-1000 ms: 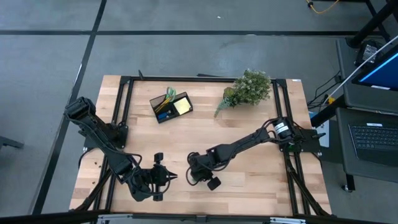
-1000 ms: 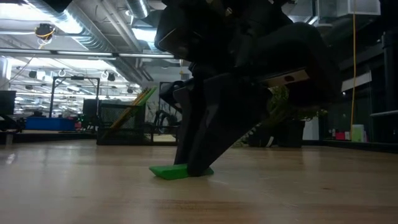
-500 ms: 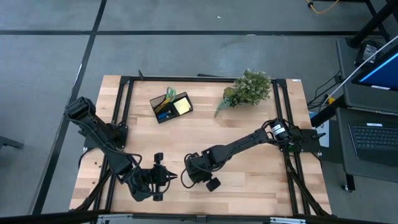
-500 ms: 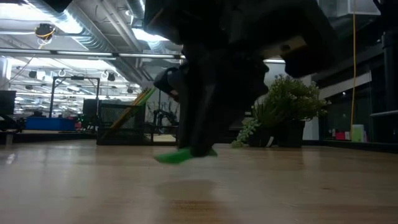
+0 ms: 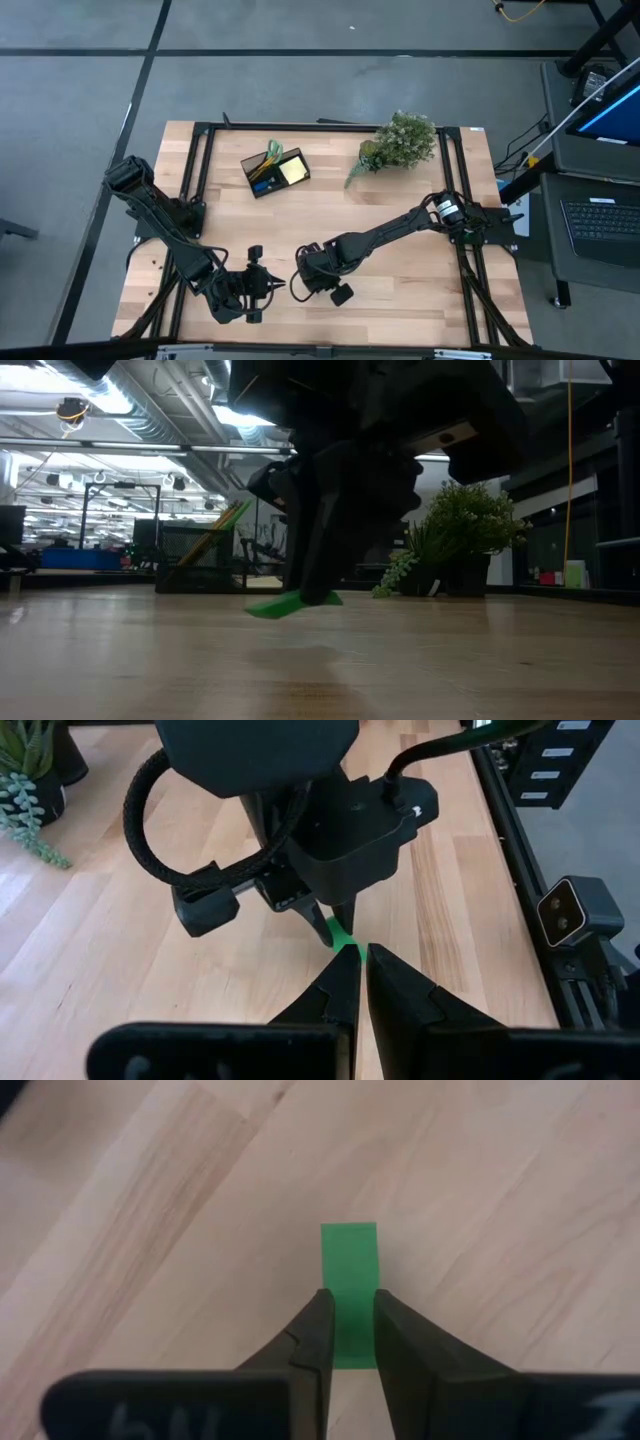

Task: Pick and place office supplies into organizer
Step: Put the green eraser into the desk organizer

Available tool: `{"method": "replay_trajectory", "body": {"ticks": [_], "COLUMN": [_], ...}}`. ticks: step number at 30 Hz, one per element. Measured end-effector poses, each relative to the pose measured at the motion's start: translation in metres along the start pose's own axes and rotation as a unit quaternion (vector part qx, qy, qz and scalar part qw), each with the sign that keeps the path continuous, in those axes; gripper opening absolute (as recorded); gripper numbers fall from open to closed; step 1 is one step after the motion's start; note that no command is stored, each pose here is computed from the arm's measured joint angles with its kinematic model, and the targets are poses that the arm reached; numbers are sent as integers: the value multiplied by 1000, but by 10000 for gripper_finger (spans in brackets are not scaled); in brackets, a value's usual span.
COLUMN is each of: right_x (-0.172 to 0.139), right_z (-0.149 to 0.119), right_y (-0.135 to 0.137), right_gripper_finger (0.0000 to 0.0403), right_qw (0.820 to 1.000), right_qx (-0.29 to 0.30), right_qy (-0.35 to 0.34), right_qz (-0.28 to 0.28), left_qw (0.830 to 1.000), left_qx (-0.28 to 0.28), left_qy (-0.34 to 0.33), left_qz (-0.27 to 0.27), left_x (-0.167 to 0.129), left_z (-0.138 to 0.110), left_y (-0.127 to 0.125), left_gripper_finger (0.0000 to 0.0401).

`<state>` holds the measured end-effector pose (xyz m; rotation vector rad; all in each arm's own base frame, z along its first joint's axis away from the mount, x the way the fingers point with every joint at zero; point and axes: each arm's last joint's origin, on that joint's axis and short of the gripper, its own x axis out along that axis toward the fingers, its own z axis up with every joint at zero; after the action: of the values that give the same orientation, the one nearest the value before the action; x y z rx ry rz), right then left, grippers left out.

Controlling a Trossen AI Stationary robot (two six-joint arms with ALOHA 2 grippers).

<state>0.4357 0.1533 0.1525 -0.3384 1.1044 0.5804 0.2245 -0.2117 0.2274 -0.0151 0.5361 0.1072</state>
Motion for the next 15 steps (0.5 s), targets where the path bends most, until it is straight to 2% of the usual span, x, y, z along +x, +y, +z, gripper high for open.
{"method": "replay_trajectory", "body": {"ticks": [6,9,15], "right_x": [0,-1,-12], "right_z": [0,0,9], "right_y": [0,0,-1], "right_gripper_finger": [63,66,61], "right_qw": [1000,1000,1000], "right_qx": [0,-1,-2], "right_qy": [0,0,-1], "right_qz": [0,-1,-2], "left_qw": [1000,1000,999], "left_qx": [-2,-20,-31], "left_qy": [-1,-7,-15], "left_qz": [1,10,21], "left_x": [0,0,0], "left_z": [0,0,1], "left_y": [0,1,1], "left_gripper_finger": [17,19,38]}}
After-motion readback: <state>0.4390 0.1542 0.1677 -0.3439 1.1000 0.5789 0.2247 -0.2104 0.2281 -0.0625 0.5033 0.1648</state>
